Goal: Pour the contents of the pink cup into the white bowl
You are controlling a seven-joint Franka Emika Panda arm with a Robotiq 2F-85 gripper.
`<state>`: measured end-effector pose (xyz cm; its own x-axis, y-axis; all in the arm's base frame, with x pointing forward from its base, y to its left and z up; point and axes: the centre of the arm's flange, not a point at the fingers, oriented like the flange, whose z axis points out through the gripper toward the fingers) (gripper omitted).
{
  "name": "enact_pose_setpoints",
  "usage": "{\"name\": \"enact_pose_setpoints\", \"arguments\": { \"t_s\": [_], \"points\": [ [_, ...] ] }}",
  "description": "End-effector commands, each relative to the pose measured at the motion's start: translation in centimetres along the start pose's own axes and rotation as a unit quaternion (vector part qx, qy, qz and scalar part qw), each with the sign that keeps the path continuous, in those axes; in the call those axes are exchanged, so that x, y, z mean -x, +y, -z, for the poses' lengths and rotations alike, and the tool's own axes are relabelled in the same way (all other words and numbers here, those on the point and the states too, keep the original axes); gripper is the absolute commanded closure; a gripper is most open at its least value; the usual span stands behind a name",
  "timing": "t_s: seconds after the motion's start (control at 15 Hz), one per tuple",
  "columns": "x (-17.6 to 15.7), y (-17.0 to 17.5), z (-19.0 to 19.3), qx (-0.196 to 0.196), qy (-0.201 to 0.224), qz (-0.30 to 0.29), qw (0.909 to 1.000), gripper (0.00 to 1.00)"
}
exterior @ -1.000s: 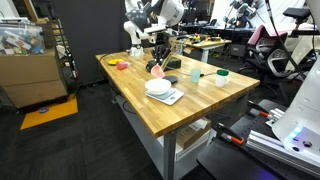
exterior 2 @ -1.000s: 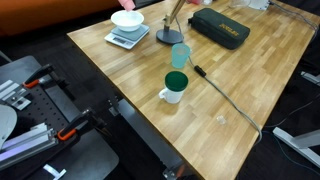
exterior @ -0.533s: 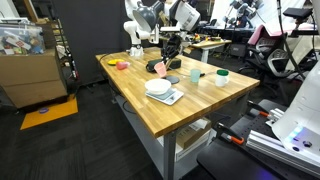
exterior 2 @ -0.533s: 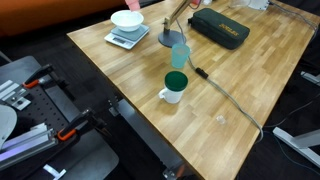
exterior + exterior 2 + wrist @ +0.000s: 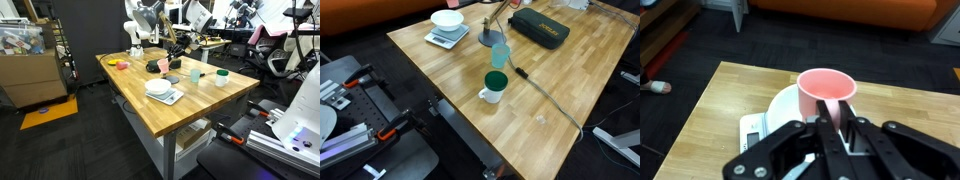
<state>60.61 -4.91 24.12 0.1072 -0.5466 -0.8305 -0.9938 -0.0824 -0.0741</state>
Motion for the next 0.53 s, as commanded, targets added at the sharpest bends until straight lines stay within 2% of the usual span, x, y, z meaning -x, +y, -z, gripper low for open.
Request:
{"name": "enact_pose_setpoints", "arguments": {
  "t_s": [0.0, 0.27, 0.47],
  "points": [
    [-0.1, 3.8, 0.7, -0.058, -0.001, 0.008, 0.9983, 0.96],
    [-3.1, 9.3, 1.7, -0.132, 0.016, -0.009, 0.9911, 0.96],
    [-5.9, 14.0, 1.5, -0.193, 0.013, -0.035, 0.9805, 0.96]
  ]
}}
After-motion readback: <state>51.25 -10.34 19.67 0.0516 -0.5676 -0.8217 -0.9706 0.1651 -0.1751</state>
